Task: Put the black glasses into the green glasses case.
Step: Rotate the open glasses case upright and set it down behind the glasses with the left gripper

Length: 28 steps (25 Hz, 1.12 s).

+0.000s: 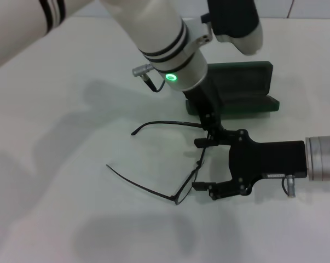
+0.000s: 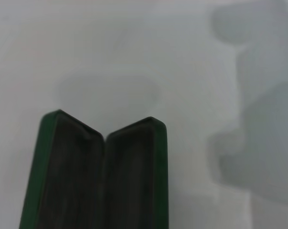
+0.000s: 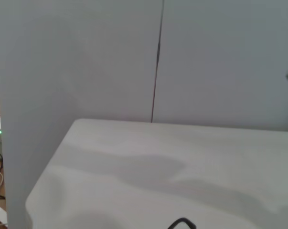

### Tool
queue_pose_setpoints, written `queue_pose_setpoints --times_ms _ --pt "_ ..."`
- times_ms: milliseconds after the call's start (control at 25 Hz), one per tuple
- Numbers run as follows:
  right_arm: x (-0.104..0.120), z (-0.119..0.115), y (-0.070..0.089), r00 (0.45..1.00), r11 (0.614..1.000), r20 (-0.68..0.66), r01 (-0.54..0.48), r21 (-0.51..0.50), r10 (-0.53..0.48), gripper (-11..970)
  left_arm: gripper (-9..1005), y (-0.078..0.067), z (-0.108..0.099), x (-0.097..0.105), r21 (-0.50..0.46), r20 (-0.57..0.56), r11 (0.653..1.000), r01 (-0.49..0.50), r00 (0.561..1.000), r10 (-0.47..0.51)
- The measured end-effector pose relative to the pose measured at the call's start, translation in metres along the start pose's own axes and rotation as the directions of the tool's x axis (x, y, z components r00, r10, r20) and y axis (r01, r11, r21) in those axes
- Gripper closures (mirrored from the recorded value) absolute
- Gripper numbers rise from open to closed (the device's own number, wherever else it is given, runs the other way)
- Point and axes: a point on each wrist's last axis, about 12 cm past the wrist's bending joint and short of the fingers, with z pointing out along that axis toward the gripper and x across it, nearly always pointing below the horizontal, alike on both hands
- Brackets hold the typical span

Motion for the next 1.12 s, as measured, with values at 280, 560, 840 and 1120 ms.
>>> queue_pose_setpoints --times_ms 280,560,840,1120 --pt "0.000 -0.003 -0.002 1.000 1.000 0.004 -0.003 0.011 0.003 77 218 0.009 -0.004 0.007 -0.032 0.084 0.996 0.080 0.993 -0.077" --pt "0.006 0.000 0.006 0.999 1.000 -0.029 -0.015 -0.014 0.015 69 235 0.017 -0.012 -0.003 -0.114 0.298 0.983 0.141 0.949 -0.101" --pt "0.004 -0.008 0.010 1.000 1.000 0.019 -0.019 -0.013 0.019 73 237 0.020 -0.014 -0.002 -0.134 0.351 0.979 0.153 0.931 -0.097" --pt "-0.002 -0.056 0.014 0.986 0.991 0.162 0.012 0.133 -0.034 75 237 0.018 -0.018 0.003 -0.141 0.347 0.980 0.138 0.934 -0.082"
